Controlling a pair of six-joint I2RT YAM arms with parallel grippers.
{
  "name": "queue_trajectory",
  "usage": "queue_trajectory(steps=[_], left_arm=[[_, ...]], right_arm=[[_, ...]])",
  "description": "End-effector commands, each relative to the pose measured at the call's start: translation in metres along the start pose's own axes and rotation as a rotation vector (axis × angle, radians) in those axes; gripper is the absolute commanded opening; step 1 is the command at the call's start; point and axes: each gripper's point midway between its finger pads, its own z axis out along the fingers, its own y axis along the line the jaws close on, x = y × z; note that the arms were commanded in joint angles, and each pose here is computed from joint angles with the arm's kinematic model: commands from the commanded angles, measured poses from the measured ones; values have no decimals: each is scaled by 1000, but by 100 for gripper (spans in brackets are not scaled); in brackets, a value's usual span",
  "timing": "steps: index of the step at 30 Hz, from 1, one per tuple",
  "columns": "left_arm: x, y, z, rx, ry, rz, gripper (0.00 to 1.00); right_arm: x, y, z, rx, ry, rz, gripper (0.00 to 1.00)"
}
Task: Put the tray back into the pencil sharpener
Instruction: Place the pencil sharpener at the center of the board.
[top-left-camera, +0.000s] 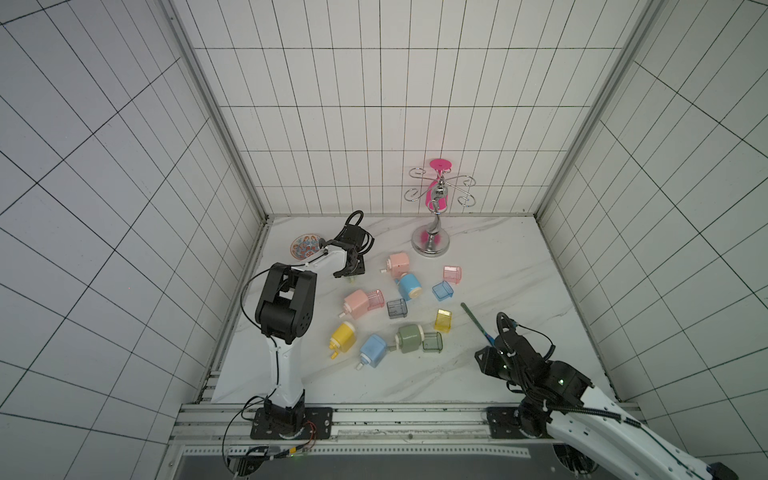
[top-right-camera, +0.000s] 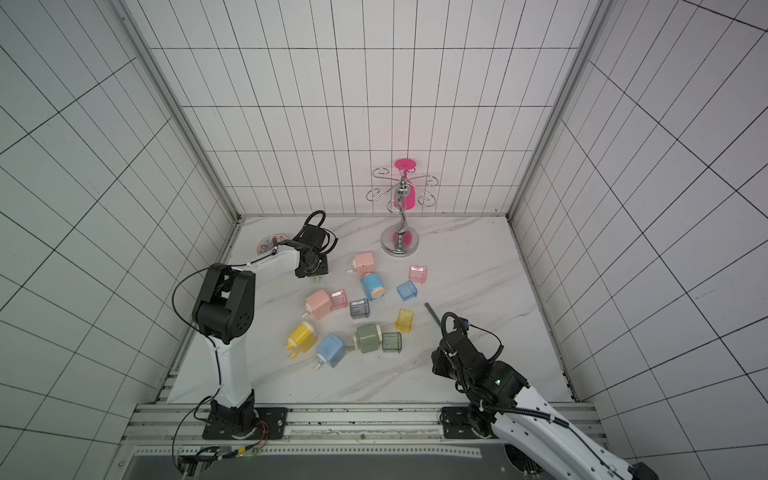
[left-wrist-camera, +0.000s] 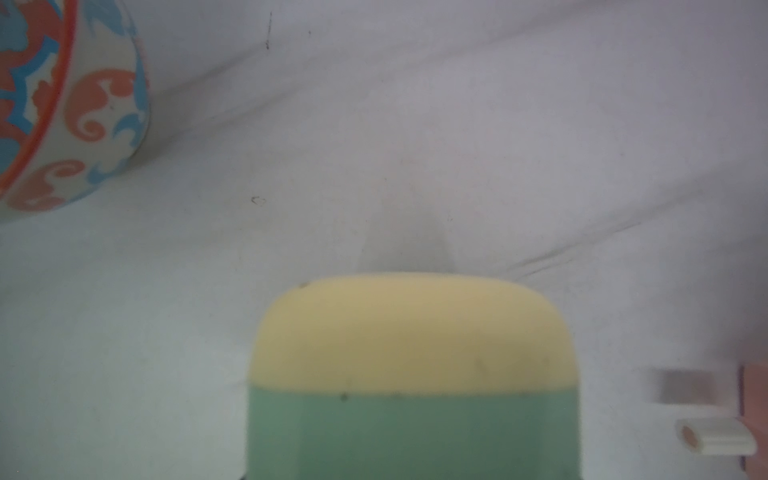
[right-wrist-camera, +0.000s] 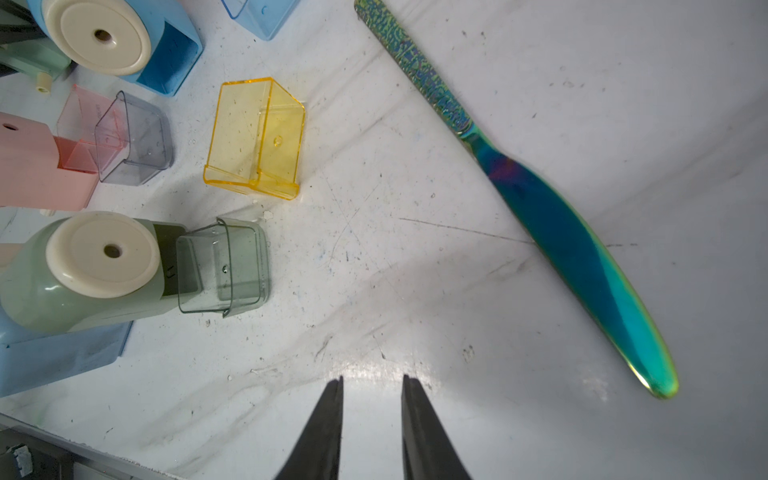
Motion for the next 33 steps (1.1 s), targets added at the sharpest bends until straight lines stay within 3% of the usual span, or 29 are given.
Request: queue_trajectory(steps=[1, 15, 20, 25, 28, 33], left_arm=[[-20, -3, 2, 11, -74, 4, 9], [-12, 3, 18, -7, -61, 9, 63], [-9, 4, 21, -3, -47, 15, 68], [-15, 5, 14, -5, -66, 21, 82], [-25, 5, -1, 7, -110, 43, 93], [-47, 7, -42, 30, -214, 74, 95]], right_arm=[[3, -7, 1, 29, 12, 12, 28], [3, -7, 0, 23, 12, 8, 28], [1, -6, -1, 23, 6, 7, 28], [0, -5, -1, 22, 6, -1, 28], [0, -5, -1, 21, 7, -3, 29], [1, -4, -2, 20, 9, -6, 30]])
